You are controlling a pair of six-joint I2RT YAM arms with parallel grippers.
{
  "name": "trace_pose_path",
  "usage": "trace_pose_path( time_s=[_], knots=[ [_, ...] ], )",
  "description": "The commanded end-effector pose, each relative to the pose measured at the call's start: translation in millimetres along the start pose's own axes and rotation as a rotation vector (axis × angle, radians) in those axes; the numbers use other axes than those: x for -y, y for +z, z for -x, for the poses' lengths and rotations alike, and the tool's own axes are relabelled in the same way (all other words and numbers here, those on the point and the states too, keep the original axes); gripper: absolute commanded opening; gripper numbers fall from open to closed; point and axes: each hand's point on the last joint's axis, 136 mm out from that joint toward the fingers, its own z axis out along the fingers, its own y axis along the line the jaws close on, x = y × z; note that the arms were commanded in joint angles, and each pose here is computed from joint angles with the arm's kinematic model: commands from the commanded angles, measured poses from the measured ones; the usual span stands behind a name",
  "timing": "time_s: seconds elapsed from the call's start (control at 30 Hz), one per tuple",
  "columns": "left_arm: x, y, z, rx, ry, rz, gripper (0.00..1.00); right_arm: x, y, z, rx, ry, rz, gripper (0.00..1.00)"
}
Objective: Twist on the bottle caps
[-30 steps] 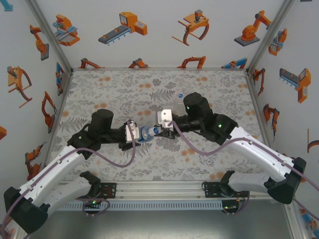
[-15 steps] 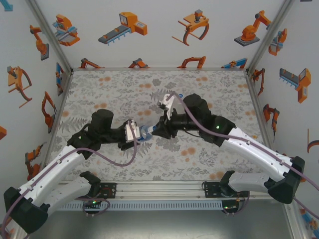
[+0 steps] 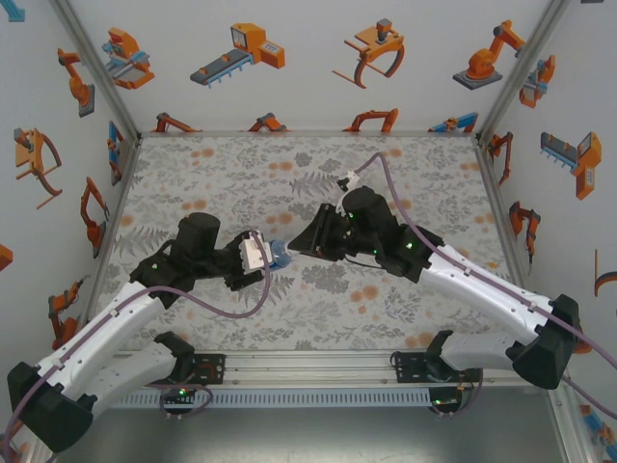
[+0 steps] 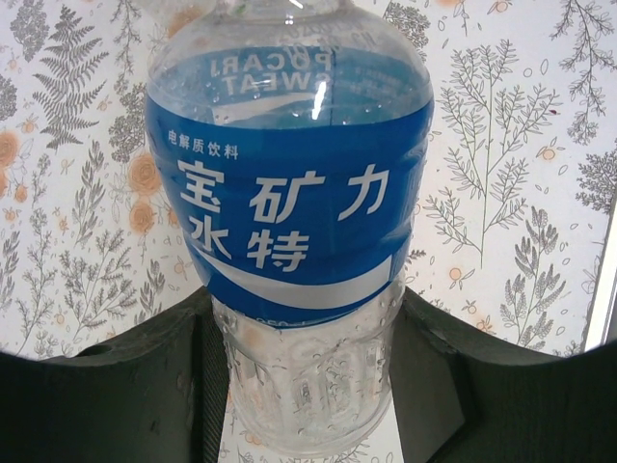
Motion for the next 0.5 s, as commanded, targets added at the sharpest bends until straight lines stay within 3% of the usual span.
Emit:
trace_pose_path(
  time_s=[0.0,0.1,0.27,0.47],
  knots=[
    [0,-8,36,0.135,0.061,-0.011,0.0,-16,-15,13,0.05,-0.117,0.01,0.32],
    [1,-8,35,0.133,0.063,-0.017,0.0,-25,-36,28,0.136,-0.317,0.008,0.44],
    [5,-8,37,0.145,0.071,-0.042,0.0,-60,-67,37,0.236,-0.679,0.109,0.48],
    [14,-11,42,0.178,0.089,-0.085,0.0,-94,-74,1,0.128,-1.115,0.329,0.5]
  ],
)
